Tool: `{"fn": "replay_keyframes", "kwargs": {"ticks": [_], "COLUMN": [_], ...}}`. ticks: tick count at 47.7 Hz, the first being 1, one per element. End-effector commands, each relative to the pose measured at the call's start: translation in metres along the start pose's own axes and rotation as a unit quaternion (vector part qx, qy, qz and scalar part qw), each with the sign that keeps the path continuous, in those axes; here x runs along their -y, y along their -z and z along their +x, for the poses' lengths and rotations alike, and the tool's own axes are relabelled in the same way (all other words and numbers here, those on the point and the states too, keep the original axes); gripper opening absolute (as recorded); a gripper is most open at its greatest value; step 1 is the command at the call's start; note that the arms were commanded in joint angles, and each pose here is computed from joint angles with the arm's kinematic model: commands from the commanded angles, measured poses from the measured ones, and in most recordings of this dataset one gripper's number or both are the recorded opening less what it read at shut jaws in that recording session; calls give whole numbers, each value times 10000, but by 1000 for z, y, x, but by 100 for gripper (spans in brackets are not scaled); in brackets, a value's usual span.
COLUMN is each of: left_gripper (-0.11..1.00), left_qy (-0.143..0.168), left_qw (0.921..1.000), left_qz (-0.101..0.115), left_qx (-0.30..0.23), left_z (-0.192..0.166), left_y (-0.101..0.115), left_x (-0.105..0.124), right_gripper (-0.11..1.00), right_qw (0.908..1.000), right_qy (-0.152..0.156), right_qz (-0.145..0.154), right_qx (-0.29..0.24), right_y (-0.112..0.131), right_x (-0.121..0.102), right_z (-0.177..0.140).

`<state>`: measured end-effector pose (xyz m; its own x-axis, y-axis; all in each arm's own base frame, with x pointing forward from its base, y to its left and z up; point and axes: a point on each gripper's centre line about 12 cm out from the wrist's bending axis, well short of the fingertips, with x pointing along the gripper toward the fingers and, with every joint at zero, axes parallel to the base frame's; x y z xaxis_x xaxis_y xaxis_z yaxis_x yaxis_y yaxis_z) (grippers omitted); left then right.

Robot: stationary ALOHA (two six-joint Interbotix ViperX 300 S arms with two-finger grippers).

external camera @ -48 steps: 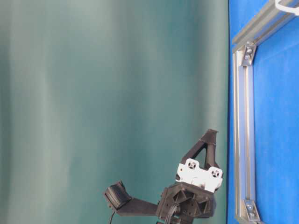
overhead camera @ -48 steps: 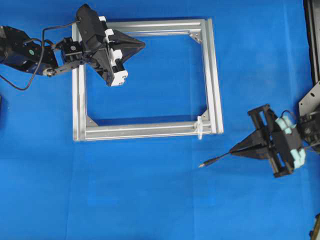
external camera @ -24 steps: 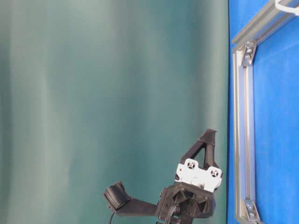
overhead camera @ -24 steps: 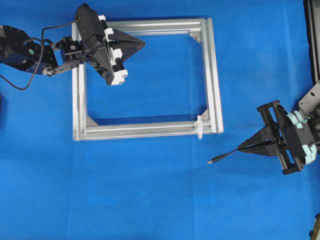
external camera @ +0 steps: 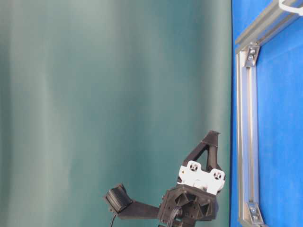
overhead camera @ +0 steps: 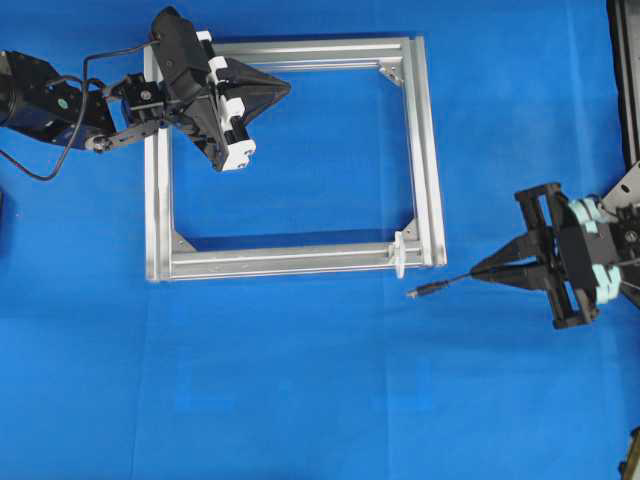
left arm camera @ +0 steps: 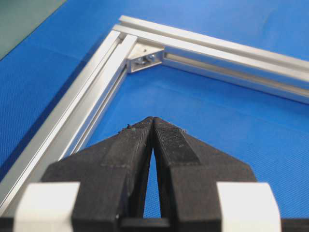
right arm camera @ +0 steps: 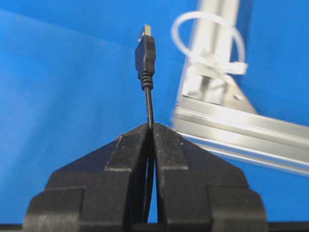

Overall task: Insert the wire through the string loop located on the right side.
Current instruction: 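Move the right gripper rightward, aligning the cable tip with the white loop, then push the cable tip leftward into the white zip-tie loop with the right gripper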

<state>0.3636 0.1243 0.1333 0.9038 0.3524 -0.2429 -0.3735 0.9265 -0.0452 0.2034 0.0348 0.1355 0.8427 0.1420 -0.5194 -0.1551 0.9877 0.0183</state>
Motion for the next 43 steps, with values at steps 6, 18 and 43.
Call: {"fn": "replay_keyframes", "kwargs": {"ticks": [6,18,43], "left_gripper": [0,0,0], "left_qy": [11,11,11], "left_qw": [9997,9997,9997], "left_qz": [10,10,10], "left_qx": [238,238,238], "left_z": [-2,-2,-2], "left_y": [-15,-15,-15], "left_x": [0,0,0], "right_gripper": [-3,-3,-3], "right_qw": [9995,9987,9985], "right_qy": [266,429,462], "right_qz": [157,248,259], "right_qx": [75,85,109], "right_y": [-4,-4,-4], "right_x": [13,21,22], "right_z": [0,-1,-1]}}
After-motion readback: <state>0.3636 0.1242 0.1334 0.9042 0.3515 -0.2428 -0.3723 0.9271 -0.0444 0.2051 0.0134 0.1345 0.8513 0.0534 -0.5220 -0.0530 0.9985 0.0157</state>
